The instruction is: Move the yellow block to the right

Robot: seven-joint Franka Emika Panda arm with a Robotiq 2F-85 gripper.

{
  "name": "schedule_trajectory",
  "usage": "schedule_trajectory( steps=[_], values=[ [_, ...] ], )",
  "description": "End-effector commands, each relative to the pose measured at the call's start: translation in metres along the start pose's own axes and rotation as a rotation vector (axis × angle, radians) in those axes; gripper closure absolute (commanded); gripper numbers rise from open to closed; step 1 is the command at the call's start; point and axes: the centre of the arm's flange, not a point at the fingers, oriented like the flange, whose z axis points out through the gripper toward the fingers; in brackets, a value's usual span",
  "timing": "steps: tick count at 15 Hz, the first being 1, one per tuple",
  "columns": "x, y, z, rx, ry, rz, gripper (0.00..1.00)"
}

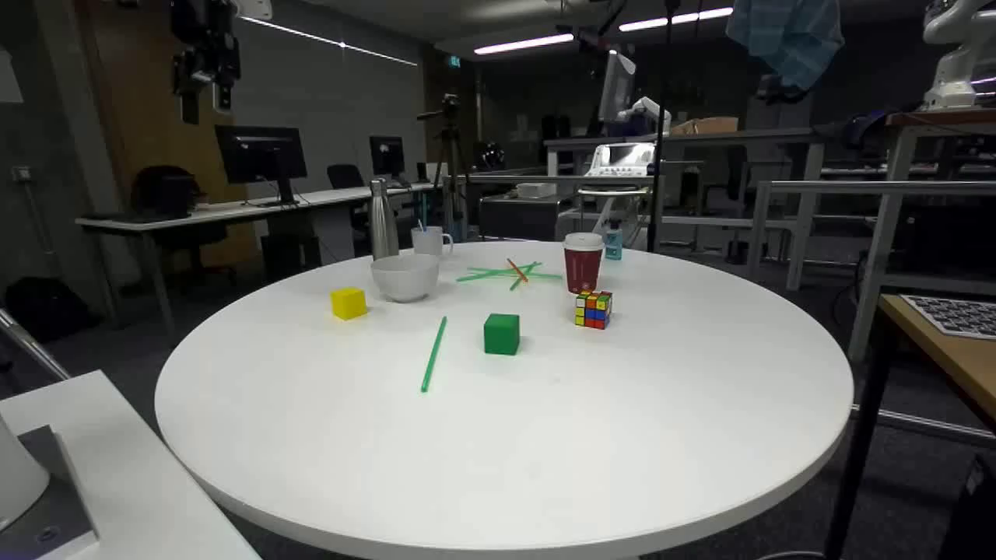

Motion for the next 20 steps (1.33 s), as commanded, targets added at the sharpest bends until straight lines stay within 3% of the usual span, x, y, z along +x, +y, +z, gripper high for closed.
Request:
schedule_trajectory(
  steps=[1,11,20],
  values=[
    [0.000,0.000,0.000,0.000,0.000,0.000,0.00],
    [0.070,0.034,0.016,-0.076,0.099,-0.126,0.00],
    [0.157,0.075,0.039,-0.062,0.143,-0.281,0.00]
  ],
)
